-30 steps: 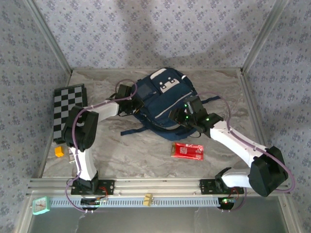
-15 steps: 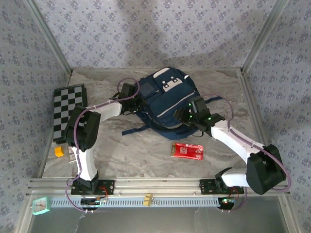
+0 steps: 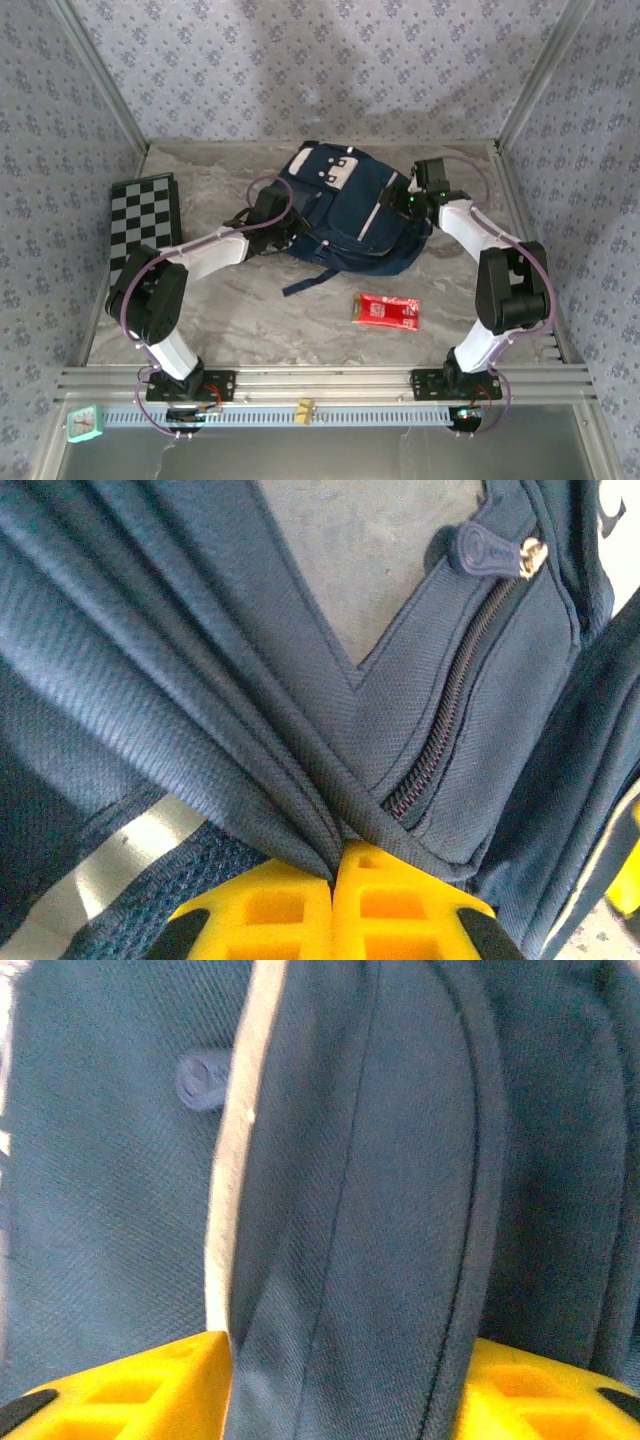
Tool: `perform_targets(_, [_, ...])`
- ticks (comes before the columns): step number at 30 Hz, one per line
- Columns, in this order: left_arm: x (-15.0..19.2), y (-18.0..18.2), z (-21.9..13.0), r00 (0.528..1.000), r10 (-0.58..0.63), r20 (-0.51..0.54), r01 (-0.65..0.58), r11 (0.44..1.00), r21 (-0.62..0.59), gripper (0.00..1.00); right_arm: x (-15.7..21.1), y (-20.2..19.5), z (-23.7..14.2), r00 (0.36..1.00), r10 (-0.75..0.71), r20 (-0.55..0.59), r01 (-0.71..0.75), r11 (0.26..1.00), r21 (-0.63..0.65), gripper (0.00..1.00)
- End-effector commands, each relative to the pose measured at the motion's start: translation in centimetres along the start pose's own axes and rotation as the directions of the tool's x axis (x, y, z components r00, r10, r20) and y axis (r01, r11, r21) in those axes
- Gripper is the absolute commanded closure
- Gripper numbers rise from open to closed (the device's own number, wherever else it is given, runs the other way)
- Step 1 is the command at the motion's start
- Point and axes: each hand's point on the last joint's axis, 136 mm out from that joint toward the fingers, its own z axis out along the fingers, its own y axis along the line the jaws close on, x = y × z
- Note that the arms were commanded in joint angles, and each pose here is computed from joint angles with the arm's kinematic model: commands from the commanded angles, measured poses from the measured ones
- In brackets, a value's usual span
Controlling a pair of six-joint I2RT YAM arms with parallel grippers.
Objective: Pack the student bag
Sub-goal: Rotate the student bag at the top-center of the table, then zip the student bag at the top-center of the table.
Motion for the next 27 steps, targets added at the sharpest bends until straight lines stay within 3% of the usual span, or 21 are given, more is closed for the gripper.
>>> perform_targets(1, [0.1, -3.2, -1.6, 1.0, 0.01, 0.008, -0.01, 0.998, 0.07, 1.0, -0.8, 3.0, -2.8, 0.987, -0.157, 0.037, 0.157, 0.988, -0.008, 0.42])
perform_targets(9, [0.2, -4.1, -2.1, 1.0, -0.012, 0.012, 0.01, 0.994, 0.113, 1.0, 8.6, 2.8, -7.1, 0.956, -0.284, -0.069, 0.293, 0.925, 0.24, 0.33])
perform_targets(14, [0.5, -4.3, -2.0, 1.0, -0.009, 0.009, 0.008, 0.993, 0.121, 1.0, 13.6, 5.4, -6.9, 0.95, -0.301, -0.087, 0.313, 0.915, 0.256, 0.32])
perform_targets(19, [0.5, -4.2, -2.2, 1.0, -0.011, 0.012, 0.009, 0.993, 0.117, 1.0, 15.5, 7.8, -5.4, 0.951, -0.305, -0.048, 0.307, 0.915, 0.262, 0.31])
perform_targets(24, [0.3, -4.5, -2.6, 1.0, -0.006, 0.024, 0.003, 0.992, 0.126, 1.0, 16.0, 11.7, -1.7, 0.971, -0.236, -0.038, 0.239, 0.953, 0.184, 0.43])
perform_targets(27, [0.3, -4.5, -2.6, 1.0, -0.008, 0.022, 0.005, 0.992, 0.125, 1.0, 16.1, 13.0, -0.3, 0.976, -0.218, -0.021, 0.218, 0.959, 0.179, 0.45])
